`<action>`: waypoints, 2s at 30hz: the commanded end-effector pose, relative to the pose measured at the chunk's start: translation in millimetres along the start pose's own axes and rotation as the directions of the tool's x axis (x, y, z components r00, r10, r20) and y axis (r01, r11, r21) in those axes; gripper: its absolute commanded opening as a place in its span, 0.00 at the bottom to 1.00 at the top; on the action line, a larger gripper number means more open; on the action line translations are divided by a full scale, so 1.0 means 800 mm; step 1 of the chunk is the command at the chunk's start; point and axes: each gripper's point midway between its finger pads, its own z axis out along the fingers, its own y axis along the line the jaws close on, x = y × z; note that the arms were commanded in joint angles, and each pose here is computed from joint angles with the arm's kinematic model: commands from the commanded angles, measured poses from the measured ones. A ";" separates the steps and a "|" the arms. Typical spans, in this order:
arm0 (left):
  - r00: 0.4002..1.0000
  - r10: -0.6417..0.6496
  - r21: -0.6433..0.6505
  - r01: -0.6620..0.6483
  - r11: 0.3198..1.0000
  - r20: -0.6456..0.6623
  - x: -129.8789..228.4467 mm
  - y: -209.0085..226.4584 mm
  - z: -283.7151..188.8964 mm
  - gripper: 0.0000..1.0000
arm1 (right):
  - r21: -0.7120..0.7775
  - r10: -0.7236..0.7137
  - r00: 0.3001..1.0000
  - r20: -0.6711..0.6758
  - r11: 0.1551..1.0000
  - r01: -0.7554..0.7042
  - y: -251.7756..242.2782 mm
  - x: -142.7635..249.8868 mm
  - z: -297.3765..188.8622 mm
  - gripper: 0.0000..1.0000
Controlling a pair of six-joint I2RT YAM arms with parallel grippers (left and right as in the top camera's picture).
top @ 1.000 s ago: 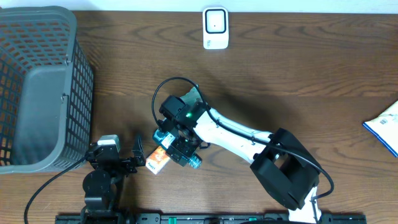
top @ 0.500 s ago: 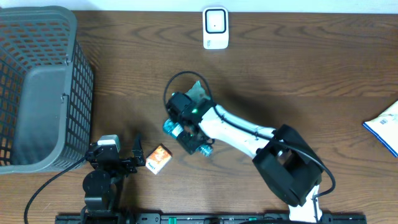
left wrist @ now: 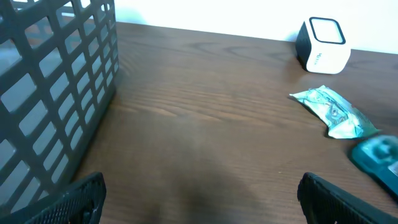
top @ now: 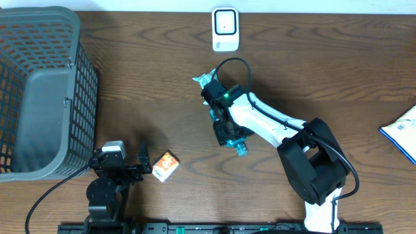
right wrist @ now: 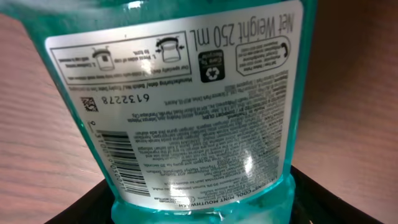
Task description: Scan the item barcode
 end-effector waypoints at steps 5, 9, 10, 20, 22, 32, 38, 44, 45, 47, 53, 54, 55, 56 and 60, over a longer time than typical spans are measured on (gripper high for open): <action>1.000 0.010 -0.010 -0.010 1.000 -0.025 0.014 0.003 0.004 0.98 | -0.027 0.058 0.988 0.140 0.998 -0.054 -0.012 -0.007 -0.088 0.97; 1.000 0.010 -0.010 -0.010 1.000 -0.025 0.014 0.003 0.004 0.98 | -0.077 0.033 0.958 0.284 0.997 -0.011 -0.009 -0.024 -0.136 0.99; 1.000 0.010 -0.010 -0.010 1.000 -0.025 0.014 0.003 0.004 0.98 | -0.083 0.033 0.953 0.302 0.997 -0.008 -0.009 -0.026 -0.142 0.99; 1.000 0.010 -0.010 -0.010 1.000 -0.025 0.014 0.003 0.004 0.98 | -0.059 0.042 0.973 0.225 0.998 -0.030 -0.021 -0.037 -0.094 0.99; 1.000 0.010 -0.010 -0.010 1.000 -0.025 0.014 0.003 0.004 0.98 | -0.121 0.067 0.977 0.204 0.992 -0.042 -0.021 -0.039 -0.091 0.99; 1.000 0.010 -0.010 -0.010 1.000 -0.025 0.014 0.003 0.004 0.98 | -0.181 -0.042 0.973 0.227 0.980 0.084 -0.033 -0.074 -0.057 0.99; 1.000 0.010 -0.010 -0.010 1.000 -0.025 0.014 0.003 0.004 0.98 | -0.194 -0.037 0.979 0.203 0.978 0.078 -0.017 -0.079 -0.030 0.99; 1.000 0.010 -0.010 -0.010 1.000 -0.025 0.014 0.003 0.004 0.98 | -0.246 -0.037 0.986 0.165 0.966 0.078 -0.010 -0.069 -0.032 0.99; 1.000 0.010 -0.010 -0.010 1.000 -0.025 0.014 0.003 0.004 0.98 | -0.268 -0.041 0.989 0.141 0.960 0.078 -0.008 -0.062 -0.032 0.99; 1.000 0.010 -0.010 -0.010 1.000 -0.025 0.014 0.003 0.004 0.98 | -0.325 -0.064 0.992 0.104 0.941 0.095 -0.003 -0.050 -0.034 0.99; 1.000 0.010 -0.010 -0.010 1.000 -0.025 0.014 0.003 0.004 0.98 | -0.416 -0.105 0.991 0.080 0.900 0.129 -0.011 -0.039 -0.037 0.99; 1.000 0.010 -0.010 -0.010 1.000 -0.025 0.014 0.003 0.004 0.98 | -0.421 -0.094 0.993 0.070 0.900 0.115 -0.015 -0.037 -0.035 0.99; 1.000 0.010 -0.010 -0.010 1.000 -0.025 0.014 0.003 0.004 0.98 | -0.425 -0.086 0.995 0.057 0.899 0.102 -0.019 -0.034 -0.033 0.99; 1.000 0.010 -0.010 -0.010 1.000 -0.025 0.014 0.003 0.004 0.98 | -0.430 -0.079 0.996 0.041 0.899 0.089 -0.022 -0.030 -0.030 0.99; 1.000 0.010 -0.010 -0.010 1.000 -0.025 0.014 0.003 0.004 0.98 | -0.444 -0.073 0.997 -0.033 0.895 0.051 -0.027 -0.006 -0.018 0.99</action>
